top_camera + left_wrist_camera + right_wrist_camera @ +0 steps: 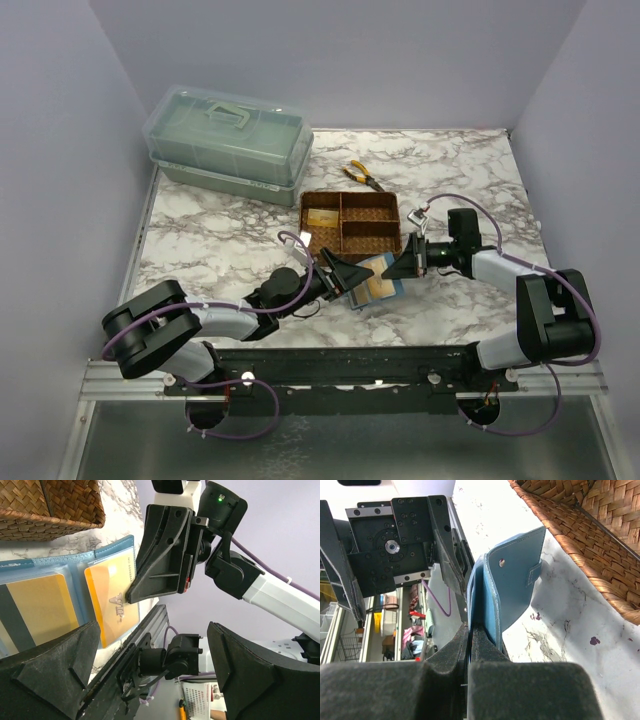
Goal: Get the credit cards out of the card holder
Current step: Remove the credit card from the card holder.
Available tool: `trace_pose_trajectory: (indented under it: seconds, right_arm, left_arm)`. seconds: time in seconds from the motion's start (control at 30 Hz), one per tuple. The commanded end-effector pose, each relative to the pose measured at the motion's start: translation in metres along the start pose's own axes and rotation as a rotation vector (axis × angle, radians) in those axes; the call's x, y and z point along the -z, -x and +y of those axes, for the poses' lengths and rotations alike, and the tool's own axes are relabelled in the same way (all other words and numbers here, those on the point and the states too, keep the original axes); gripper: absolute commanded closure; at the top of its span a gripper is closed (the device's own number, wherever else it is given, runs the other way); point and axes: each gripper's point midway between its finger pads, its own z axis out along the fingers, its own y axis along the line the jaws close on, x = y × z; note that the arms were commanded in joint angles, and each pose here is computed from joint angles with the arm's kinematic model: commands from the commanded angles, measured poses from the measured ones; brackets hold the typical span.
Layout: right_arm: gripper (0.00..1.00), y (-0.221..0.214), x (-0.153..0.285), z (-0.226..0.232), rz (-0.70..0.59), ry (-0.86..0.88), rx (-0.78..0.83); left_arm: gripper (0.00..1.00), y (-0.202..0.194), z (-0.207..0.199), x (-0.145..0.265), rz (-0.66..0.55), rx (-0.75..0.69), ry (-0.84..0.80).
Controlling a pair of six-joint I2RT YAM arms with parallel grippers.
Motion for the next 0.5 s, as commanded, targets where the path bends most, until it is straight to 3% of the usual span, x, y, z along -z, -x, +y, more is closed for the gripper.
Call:
trace_pose_trajectory:
  seconds: [0.0,0.47]
  right_arm:
    - [1.00,0.000,0.003,0.013,0.003,0.059,0.027]
    - [1.00,0.001,0.004,0.016,0.003,0.074,0.034]
  left_arm:
    - [0.03,0.001,-0.018,-0.001,-0.002,-0.018,-0.061]
    - [0.03,0.002,-0.022,-0.013,-0.018,-0.023,-0.074]
